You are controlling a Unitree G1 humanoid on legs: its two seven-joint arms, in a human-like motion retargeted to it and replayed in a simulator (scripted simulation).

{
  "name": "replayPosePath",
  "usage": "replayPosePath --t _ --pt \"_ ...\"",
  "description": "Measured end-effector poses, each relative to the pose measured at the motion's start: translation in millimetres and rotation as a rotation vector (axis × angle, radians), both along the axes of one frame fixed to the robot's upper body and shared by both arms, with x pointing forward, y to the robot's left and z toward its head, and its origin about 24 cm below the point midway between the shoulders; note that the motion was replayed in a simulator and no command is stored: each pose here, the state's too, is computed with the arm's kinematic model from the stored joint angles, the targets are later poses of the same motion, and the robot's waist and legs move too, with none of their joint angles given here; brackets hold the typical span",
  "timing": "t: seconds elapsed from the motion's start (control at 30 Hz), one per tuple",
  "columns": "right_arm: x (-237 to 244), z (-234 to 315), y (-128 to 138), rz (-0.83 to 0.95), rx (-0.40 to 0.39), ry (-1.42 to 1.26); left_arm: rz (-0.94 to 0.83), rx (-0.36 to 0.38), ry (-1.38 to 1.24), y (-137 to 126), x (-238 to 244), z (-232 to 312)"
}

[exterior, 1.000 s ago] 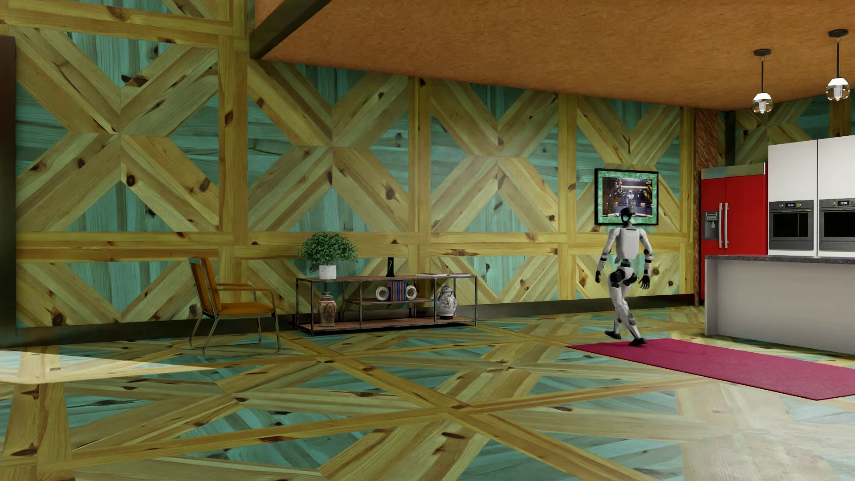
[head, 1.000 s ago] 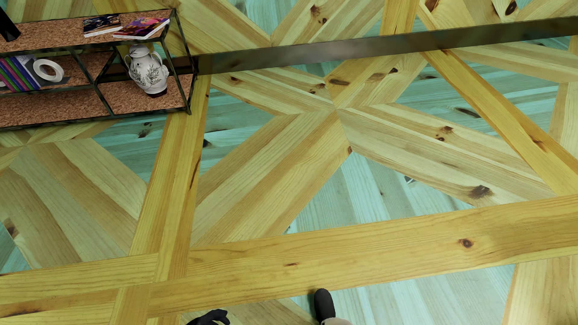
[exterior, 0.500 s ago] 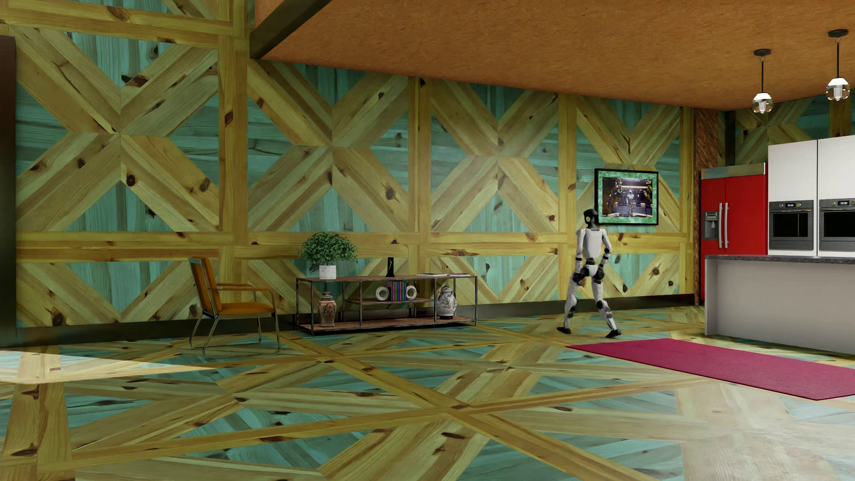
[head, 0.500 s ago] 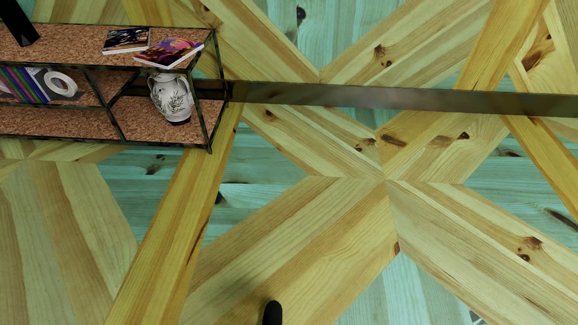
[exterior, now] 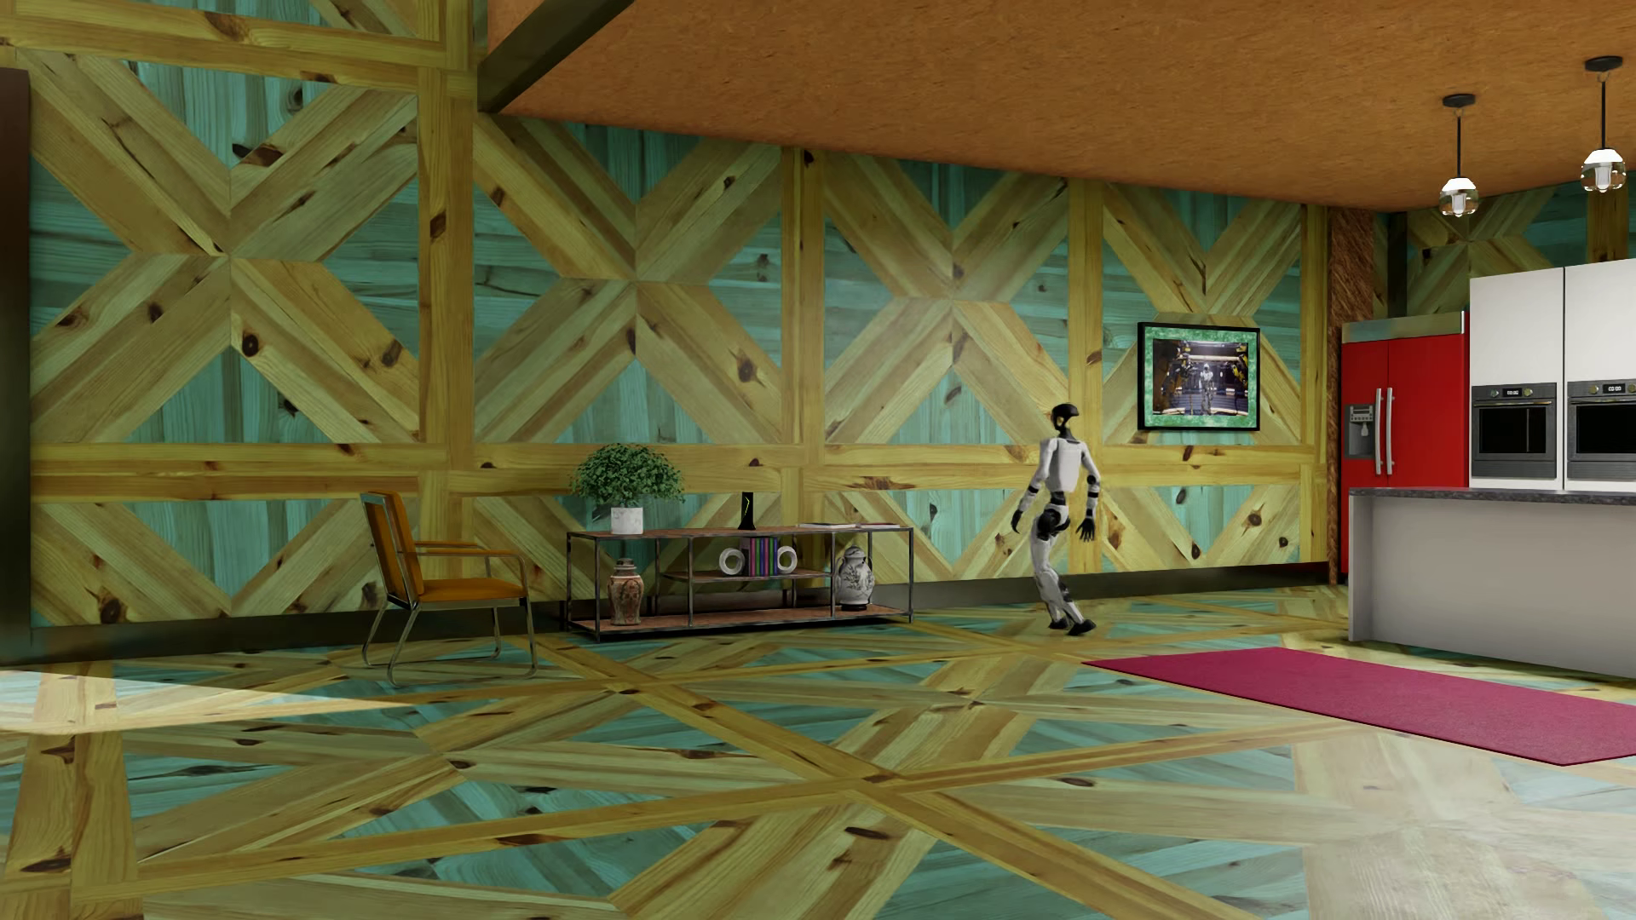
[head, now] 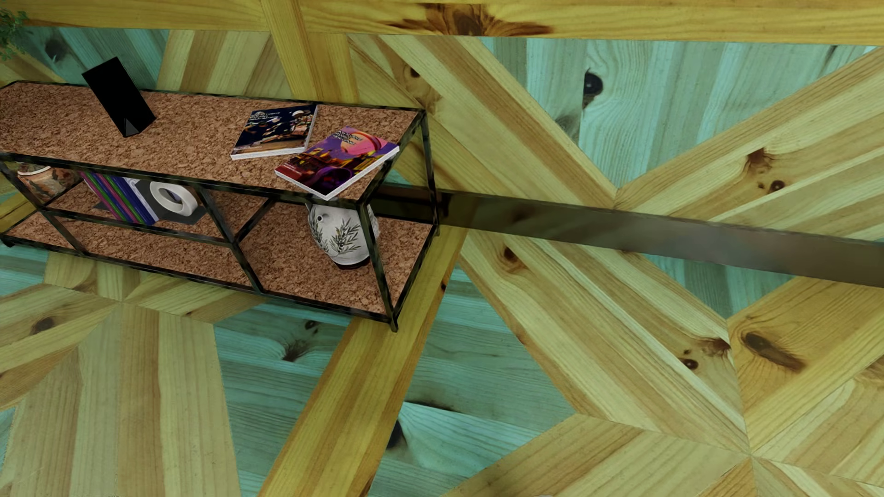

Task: Walk towards the chair

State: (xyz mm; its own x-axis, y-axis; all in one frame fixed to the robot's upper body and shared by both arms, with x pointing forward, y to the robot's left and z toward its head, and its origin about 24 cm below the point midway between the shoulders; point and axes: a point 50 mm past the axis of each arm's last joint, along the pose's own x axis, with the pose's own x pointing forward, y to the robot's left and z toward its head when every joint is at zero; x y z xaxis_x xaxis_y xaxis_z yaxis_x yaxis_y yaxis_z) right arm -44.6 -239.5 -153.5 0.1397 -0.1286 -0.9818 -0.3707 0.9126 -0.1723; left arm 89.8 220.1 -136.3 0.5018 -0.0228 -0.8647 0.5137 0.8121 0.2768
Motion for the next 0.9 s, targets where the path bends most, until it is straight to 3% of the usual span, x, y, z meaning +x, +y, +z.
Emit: replayPosePath --t 0.03,0.13,0.23,0.5,0.6,0.7,0.9 --pt "4.8 -1.5 -1.4 0.013 -0.005 0.001 0.045 -0.016 -0.010 -3.8 4.3 -1.8" --pt "37.2 1.9 -22.5 0.015 -0.060 -0.075 -0.049 -0.084 0.001 -36.8 4.3 -5.8" --pt "59.2 5.2 -16.8 0.028 -0.035 -0.164 -0.095 -0.090 0.136 -46.9 -38.1 -18.3" --pt "138.8 22.2 1.3 0.129 0.025 -0.414 -0.116 0.051 0.532 -8.3 -164.1 -21.6" --pt "117.3 16.2 -6.2 0.085 0.003 -0.349 -0.147 0.070 0.589 -6.5 -178.3 -20.9" --pt "90.6 8.1 -1.3 0.089 0.014 -0.260 -0.166 0.027 0.487 -17.7 -147.6 -24.5" --pt "0.7 0.6 9.6 0.127 0.045 0.009 -0.022 -0.046 -0.090 -14.6 26.1 9.0"
